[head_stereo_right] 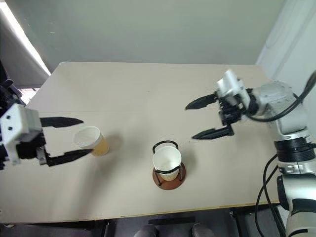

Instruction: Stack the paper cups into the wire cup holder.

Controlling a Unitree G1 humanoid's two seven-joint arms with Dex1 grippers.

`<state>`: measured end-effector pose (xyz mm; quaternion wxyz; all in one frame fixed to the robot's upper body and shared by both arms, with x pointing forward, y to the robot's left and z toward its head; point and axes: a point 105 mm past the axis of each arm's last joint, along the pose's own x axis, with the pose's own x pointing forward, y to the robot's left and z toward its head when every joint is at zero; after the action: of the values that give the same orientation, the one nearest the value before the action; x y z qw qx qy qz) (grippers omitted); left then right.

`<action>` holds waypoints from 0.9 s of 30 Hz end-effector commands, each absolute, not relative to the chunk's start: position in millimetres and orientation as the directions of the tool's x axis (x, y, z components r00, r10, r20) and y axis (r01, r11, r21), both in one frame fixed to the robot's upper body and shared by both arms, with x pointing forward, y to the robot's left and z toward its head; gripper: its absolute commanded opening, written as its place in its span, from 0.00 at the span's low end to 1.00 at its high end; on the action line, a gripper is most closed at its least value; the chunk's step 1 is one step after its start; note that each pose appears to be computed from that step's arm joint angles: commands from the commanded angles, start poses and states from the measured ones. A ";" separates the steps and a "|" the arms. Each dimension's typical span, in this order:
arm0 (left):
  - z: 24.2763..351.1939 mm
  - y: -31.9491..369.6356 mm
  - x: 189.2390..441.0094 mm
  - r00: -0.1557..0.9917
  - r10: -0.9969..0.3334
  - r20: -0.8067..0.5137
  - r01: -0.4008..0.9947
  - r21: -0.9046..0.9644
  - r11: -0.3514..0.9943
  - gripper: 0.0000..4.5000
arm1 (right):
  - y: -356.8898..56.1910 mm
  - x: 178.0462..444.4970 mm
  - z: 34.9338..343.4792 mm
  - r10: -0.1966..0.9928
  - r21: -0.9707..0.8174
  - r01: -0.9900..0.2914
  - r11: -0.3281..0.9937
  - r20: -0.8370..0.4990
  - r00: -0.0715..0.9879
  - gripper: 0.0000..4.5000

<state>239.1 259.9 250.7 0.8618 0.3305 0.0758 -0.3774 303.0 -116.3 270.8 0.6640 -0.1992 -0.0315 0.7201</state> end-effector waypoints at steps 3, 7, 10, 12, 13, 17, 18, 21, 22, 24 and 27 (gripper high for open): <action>240.0 267.0 240.3 0.721 -0.508 -0.471 0.686 0.585 0.432 1.00 | -130.7 300.2 283.8 0.991 -0.320 -0.945 -0.060 -0.133 -0.018 0.99; 227.4 275.2 244.1 0.729 -0.437 -0.526 0.682 0.611 0.402 1.00 | -133.3 305.4 280.2 0.994 -0.296 -0.955 -0.028 -0.108 0.005 0.99; 225.4 283.5 247.7 0.745 -0.391 -0.541 0.666 0.635 0.391 1.00 | -133.9 306.7 274.6 0.992 -0.296 -0.955 -0.030 -0.128 0.009 0.99; 224.8 287.9 249.9 0.753 -0.368 -0.545 0.657 0.646 0.388 1.00 | -134.4 308.5 271.9 0.991 -0.297 -0.955 -0.026 -0.136 0.015 0.99; 224.6 288.6 250.3 0.754 -0.366 -0.546 0.657 0.648 0.386 1.00 | -134.7 309.4 270.5 0.990 -0.298 -0.954 -0.025 -0.142 0.019 0.99; 224.0 292.8 250.5 0.759 -0.344 -0.553 0.651 0.655 0.383 1.00 | -134.1 310.9 267.1 0.988 -0.303 -0.953 -0.025 -0.156 0.023 0.99; 223.7 294.1 250.6 0.761 -0.336 -0.555 0.649 0.657 0.383 1.00 | -133.9 311.0 266.8 0.987 -0.304 -0.952 -0.026 -0.157 0.023 0.99; 216.4 292.7 255.0 0.757 -0.341 -0.558 0.654 0.655 0.378 1.00 | -132.9 309.9 266.6 0.986 -0.310 -0.950 -0.035 -0.164 0.017 0.99; 213.2 288.7 258.0 0.749 -0.353 -0.560 0.662 0.652 0.369 1.00 | -132.6 309.0 266.1 0.985 -0.313 -0.949 -0.043 -0.172 0.012 0.99; 206.6 285.4 264.4 0.741 -0.350 -0.573 0.671 0.653 0.351 1.00 | -131.5 307.5 264.8 0.983 -0.319 -0.946 -0.056 -0.184 0.004 0.99; 201.5 285.1 271.4 0.737 -0.344 -0.582 0.675 0.654 0.341 0.92 | -129.6 305.6 264.5 0.982 -0.322 -0.944 -0.065 -0.188 -0.003 1.00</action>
<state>267.6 284.3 196.5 0.8027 0.4633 0.1829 -0.3279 310.8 -131.0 259.3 0.6908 -0.1657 -0.0402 0.7027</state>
